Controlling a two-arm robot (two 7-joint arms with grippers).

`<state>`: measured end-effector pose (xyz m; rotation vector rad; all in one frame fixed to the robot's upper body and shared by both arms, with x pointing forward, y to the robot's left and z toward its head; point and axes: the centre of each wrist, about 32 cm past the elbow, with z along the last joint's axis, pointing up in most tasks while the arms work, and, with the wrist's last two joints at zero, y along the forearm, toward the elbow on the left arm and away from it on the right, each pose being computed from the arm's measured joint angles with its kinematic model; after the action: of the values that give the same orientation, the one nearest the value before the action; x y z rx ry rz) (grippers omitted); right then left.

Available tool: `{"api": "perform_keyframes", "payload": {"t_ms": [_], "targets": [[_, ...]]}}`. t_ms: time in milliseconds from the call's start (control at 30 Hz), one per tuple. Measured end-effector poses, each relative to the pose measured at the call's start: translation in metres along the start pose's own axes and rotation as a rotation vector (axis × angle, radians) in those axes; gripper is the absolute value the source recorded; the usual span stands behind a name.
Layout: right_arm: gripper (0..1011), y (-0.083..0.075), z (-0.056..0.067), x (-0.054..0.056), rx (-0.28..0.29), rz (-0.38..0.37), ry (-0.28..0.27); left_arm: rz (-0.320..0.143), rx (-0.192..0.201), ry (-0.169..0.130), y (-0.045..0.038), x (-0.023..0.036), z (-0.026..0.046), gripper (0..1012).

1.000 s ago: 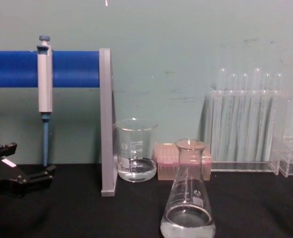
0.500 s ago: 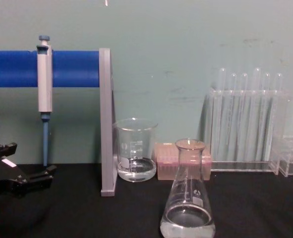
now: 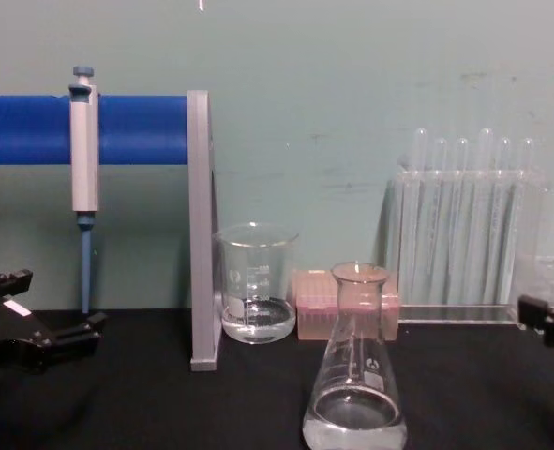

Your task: Grasp the erlenmeyer flask with one hand, shake it three times, then place it back.

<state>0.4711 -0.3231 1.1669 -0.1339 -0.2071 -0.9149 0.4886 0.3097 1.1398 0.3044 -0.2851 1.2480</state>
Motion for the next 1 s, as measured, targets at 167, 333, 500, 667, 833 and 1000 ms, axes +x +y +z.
{"api": "perform_keyframes", "payload": {"t_ms": [167, 333, 500, 667, 833, 1000], "targets": [[1000, 0.005, 0.001, -0.002, 0.016, 0.045, 0.014, 0.000, 0.000, 0.000, 0.0000, 0.0000, 0.0000, 1001], [1000, 0.013, 0.000, -0.003, 0.030, 0.091, 0.028, 0.000, 0.000, 0.000, 0.0000, 0.0000, 0.0000, 1001], [1000, 0.022, -0.001, -0.004, 0.045, 0.133, 0.042, 0.000, 0.000, 0.000, 0.0000, 0.0000, 0.0000, 1001], [1000, 0.035, -0.003, -0.005, 0.057, 0.175, 0.070, 0.000, 0.000, 0.000, 0.0000, 0.0000, 0.0000, 1001], [1000, 0.047, -0.005, -0.005, 0.062, 0.199, 0.090, 0.000, 0.000, 0.000, 0.0000, 0.0000, 0.0000, 1001], [1000, 0.062, -0.008, -0.005, 0.064, 0.222, 0.118, 0.000, 0.000, 0.000, 0.0000, 0.0000, 0.0000, 1001]]}}
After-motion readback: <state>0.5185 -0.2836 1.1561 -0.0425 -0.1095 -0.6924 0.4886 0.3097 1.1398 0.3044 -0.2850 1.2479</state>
